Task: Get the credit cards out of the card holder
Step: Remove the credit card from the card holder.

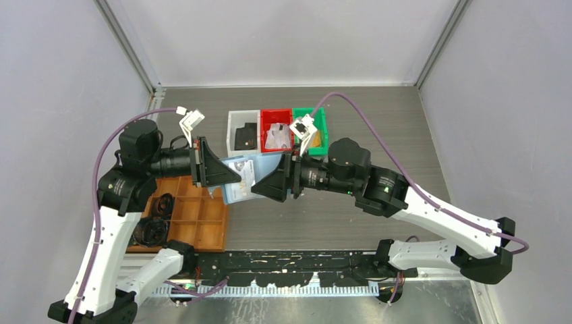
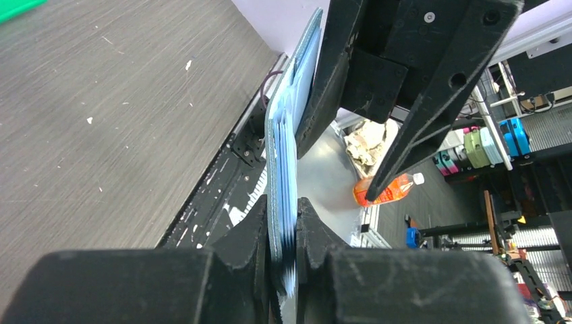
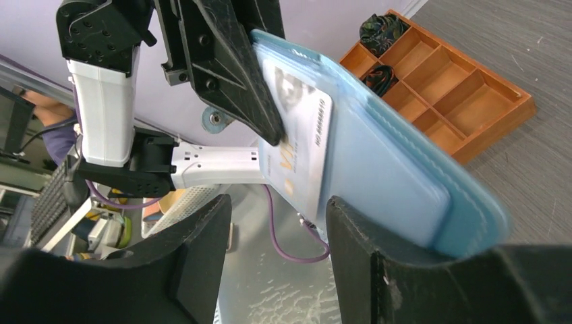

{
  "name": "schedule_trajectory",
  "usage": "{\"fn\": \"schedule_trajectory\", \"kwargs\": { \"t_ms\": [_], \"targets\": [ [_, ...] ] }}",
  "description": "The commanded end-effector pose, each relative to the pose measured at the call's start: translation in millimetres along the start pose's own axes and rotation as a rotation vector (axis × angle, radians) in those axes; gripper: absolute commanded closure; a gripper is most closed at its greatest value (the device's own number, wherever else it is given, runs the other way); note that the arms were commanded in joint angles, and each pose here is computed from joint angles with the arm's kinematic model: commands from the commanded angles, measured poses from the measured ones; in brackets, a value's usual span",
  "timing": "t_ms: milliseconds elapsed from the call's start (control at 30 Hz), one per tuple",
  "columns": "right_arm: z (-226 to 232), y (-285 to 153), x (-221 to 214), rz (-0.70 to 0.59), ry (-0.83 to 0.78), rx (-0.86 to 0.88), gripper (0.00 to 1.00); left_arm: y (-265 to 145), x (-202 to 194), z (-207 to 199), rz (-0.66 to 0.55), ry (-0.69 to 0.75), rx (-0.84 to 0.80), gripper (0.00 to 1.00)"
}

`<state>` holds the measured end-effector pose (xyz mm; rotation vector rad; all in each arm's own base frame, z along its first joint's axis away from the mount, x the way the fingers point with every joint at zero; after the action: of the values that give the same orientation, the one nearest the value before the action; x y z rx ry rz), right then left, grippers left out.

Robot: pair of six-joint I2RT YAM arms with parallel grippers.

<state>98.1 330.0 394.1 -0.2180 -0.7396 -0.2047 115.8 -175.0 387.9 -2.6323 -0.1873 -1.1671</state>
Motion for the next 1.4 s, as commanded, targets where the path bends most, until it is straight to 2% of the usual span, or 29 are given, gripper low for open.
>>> {"fn": "schedule_trajectory", "kwargs": {
  "t_ms": [0, 367, 800, 1100, 1267, 1367],
  "targets": [
    [6.6, -13.2, 10.5, -0.070, 0.038, 0.059, 0.41, -7.7, 9.1, -28.8, -0.013, 0.054, -0.100, 1.00],
    [8.0, 3.5, 19.5, -0.084, 0.032, 0.100, 0.44, -8.2, 13.0, -36.7, -0.021, 0.018, -0.135, 1.00],
    [0.1, 25.5, 21.3, -0.133, 0.145, 0.195, 0.54, -4.7, 17.2, -34.8, -0.027, -0.039, -0.144, 0.97],
    [-26.3, 39.1, 10.3, -0.158, 0.246, 0.195, 0.57, -3.7, 21.7, -35.6, -0.035, -0.064, -0.145, 0.78],
    [-27.6, 43.1, 12.0, -0.193, 0.288, 0.234, 0.60, -3.1, 22.1, -39.0, -0.031, -0.087, -0.188, 0.91],
    [-33.2, 42.0, 9.8, -0.204, 0.297, 0.221, 0.60, -4.4, 24.0, -43.8, -0.032, -0.083, -0.210, 0.92]
  ]
}}
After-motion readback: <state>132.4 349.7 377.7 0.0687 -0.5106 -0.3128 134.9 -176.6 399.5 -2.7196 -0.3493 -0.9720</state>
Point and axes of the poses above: each gripper's point midway between its finger pads, its own y axis out along the fingers, its own z axis along the line the jaws close on, x = y × z, the point moved 3 cm from there along -y, back along the fingers, and after that the axes turned 4 degrees about y, right-handed, at the moved point
